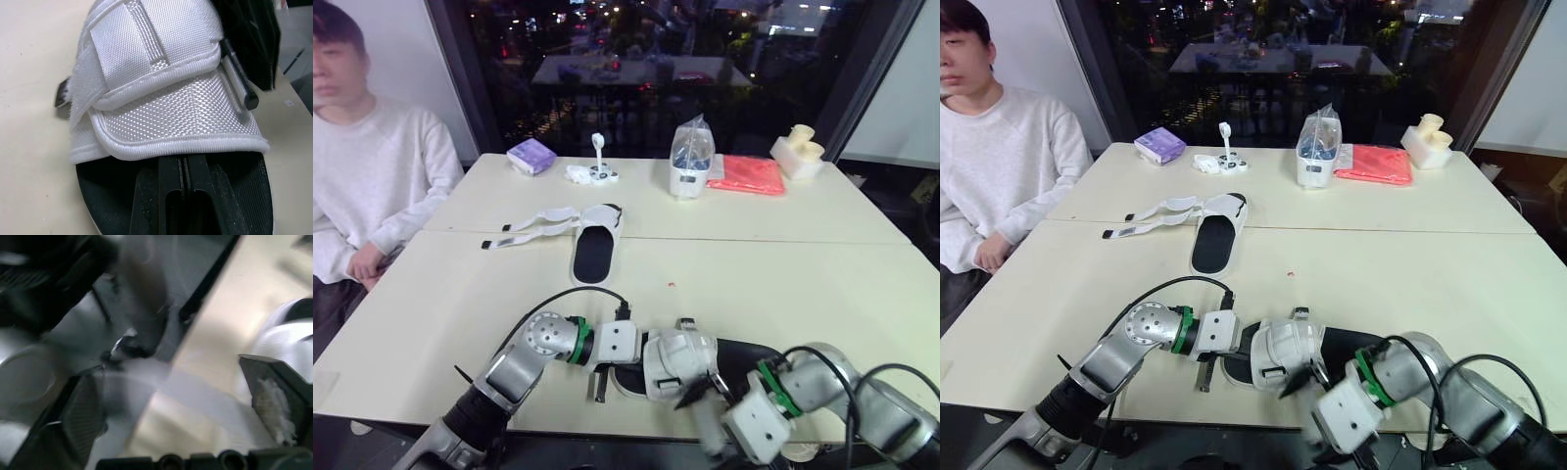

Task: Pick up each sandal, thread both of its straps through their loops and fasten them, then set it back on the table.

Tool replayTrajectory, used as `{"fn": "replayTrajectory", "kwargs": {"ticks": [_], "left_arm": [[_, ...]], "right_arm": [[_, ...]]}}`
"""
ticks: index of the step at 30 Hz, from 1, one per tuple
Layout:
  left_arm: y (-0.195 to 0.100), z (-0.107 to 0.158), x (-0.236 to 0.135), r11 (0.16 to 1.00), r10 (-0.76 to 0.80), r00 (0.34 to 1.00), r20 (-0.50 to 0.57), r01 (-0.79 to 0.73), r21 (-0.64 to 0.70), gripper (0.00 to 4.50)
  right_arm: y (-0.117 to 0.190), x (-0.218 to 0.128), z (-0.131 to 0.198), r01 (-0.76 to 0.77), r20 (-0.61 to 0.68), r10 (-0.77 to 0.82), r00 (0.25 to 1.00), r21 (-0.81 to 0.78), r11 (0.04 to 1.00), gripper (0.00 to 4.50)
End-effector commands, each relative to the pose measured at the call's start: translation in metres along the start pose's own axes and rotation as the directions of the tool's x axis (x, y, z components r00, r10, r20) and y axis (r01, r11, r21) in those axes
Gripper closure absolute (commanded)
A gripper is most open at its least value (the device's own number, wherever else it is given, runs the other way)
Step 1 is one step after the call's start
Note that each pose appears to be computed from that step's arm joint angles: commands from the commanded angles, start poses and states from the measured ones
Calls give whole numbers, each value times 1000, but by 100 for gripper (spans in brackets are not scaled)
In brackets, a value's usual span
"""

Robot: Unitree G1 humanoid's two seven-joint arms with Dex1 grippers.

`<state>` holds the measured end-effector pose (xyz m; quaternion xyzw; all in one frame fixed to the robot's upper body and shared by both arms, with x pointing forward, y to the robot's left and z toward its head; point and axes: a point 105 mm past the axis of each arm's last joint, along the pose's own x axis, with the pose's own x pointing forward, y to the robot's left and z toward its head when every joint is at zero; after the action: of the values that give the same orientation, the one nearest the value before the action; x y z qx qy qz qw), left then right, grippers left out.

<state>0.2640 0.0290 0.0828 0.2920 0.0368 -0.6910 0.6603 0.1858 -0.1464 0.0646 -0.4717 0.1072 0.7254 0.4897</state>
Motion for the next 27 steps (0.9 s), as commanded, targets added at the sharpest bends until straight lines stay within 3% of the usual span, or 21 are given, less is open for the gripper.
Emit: {"fn": "replayTrajectory", "kwargs": {"ticks": [1, 6, 9, 13, 19, 27], "left_arm": [[-24, -23, 6, 992, -98, 992, -77, 92, -85, 450], [-25, -27, 9, 992, -96, 993, -74, 89, -92, 450], [-27, -30, 13, 992, -90, 993, -70, 83, -95, 450], [-31, -31, 15, 992, -87, 994, -59, 81, -92, 450], [-31, -24, 19, 993, -88, 995, -42, 84, -84, 450], [-31, -21, 18, 992, -90, 995, -40, 86, -93, 450]], "right_arm": [[12, -18, -9, -5, -40, 9, 999, 94, 996, 7], [8, -49, -16, 73, -53, -60, 997, 304, 950, 7], [11, -66, -5, 25, 35, -51, 998, 533, 846, 7], [5, -83, -3, 7, 85, -92, 992, 695, 719, 7], [-3, -78, 4, -76, 192, -158, 969, 835, 546, 7], [-6, -53, 31, -281, 363, -187, 913, 891, 357, 7]]}}
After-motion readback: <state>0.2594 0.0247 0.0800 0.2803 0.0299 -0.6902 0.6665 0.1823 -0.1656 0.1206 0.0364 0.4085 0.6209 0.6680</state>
